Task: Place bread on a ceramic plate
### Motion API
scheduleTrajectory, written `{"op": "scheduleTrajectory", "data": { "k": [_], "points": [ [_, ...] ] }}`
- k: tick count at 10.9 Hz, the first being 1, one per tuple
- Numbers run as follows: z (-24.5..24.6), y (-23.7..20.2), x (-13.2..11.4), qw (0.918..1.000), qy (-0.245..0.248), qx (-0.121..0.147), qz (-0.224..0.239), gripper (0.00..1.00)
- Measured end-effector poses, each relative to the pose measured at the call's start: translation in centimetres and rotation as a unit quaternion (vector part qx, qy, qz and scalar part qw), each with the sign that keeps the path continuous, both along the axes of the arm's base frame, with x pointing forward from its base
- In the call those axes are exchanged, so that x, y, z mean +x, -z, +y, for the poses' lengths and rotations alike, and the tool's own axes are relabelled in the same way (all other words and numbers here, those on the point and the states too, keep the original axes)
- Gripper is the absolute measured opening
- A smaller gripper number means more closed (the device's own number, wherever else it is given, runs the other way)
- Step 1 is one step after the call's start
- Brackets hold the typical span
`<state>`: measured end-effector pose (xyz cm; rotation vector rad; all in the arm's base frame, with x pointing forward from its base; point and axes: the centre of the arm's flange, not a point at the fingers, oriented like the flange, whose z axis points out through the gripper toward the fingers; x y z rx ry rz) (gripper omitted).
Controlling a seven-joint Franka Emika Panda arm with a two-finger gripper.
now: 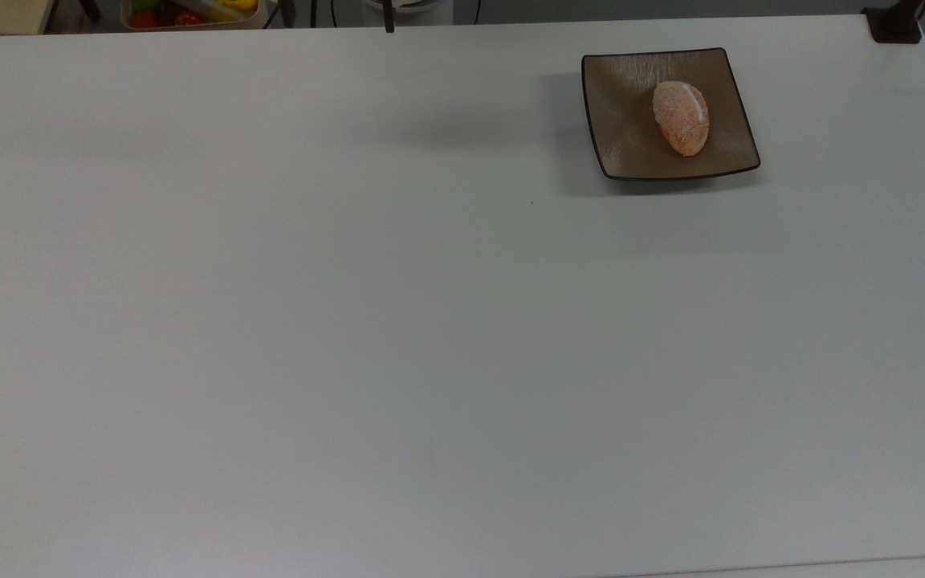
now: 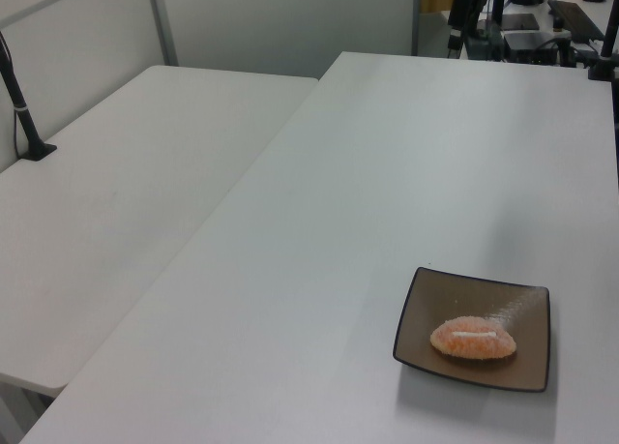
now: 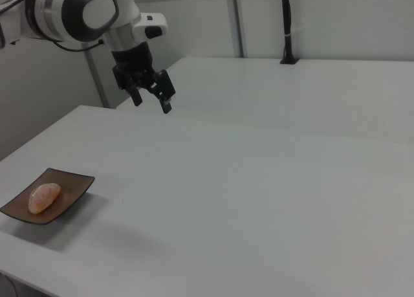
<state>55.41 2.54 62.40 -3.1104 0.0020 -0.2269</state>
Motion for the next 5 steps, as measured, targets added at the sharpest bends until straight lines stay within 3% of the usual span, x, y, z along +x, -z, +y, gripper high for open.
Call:
{"op": "scheduleTrajectory", "data": {
  "k": [5],
  "points": [
    [-0.19, -0.2, 0.32, 0.9997, 0.007, 0.023, 0.01, 1.0]
  ]
}}
